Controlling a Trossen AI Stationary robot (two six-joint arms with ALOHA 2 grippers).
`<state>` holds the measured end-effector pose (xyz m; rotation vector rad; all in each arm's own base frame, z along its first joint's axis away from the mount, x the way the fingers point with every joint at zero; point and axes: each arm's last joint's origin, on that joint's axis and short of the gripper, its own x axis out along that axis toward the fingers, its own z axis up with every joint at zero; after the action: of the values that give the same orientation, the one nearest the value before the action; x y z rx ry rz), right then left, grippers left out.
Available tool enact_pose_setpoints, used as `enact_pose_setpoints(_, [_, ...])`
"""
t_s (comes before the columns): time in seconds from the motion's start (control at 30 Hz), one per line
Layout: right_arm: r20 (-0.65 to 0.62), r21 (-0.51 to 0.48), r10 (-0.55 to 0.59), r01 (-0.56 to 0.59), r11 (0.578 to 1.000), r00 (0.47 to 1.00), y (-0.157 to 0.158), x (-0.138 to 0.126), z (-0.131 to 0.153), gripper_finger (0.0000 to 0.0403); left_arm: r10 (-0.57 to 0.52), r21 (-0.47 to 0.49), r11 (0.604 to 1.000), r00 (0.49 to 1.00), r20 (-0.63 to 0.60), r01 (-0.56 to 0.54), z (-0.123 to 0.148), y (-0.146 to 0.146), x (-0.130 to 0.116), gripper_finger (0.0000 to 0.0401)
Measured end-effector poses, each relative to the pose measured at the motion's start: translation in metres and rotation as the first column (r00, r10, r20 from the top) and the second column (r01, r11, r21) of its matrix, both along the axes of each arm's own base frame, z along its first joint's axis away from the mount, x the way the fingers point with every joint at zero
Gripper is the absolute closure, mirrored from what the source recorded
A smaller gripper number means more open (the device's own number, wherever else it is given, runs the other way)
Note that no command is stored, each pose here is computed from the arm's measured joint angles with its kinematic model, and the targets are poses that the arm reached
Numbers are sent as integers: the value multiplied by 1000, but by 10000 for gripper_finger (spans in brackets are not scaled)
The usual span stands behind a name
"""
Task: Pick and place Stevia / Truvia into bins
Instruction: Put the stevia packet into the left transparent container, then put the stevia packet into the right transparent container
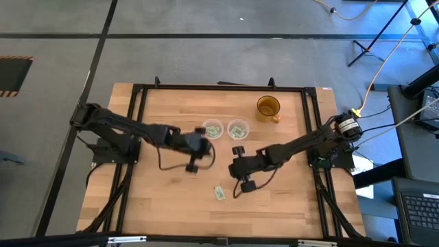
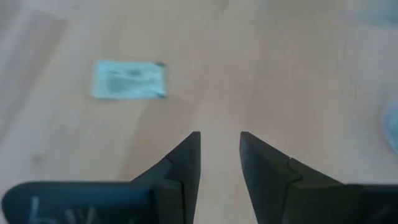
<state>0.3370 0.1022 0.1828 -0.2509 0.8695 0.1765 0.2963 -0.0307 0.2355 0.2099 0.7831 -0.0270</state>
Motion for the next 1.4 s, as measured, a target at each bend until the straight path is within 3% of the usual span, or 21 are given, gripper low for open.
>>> enact_pose_setpoints(0.1, [37,10,29,-30,1000,999,11,0,2,288,140,43,989,990,-8,-140,0,28,-1,399])
enact_pose_setpoints(0.27, [85,-24,23,-21,999,996,23,-2,5,288,267,28,964,962,-49,-266,-9,66,1,399])
enact_pose_setpoints(0.5, [112,18,17,-19,1000,994,37,-6,7,288,345,8,938,932,-108,-346,-30,96,6,399])
enact_pose_setpoints(0.83, [130,23,53,-56,998,990,50,-5,0,288,356,17,933,918,-174,-358,-51,104,12,397])
enact_pose_setpoints(1.03, [108,1,76,-77,997,991,54,1,-20,288,355,17,934,921,-161,-357,-51,105,13,361])
enact_pose_setpoints(1.2, [124,-5,114,-114,993,986,63,3,-29,288,356,13,934,925,-128,-358,-42,104,11,330])
enact_pose_setpoints(1.4, [139,-81,244,-235,969,960,81,0,-40,288,340,3,940,939,-46,-340,-19,96,5,311])
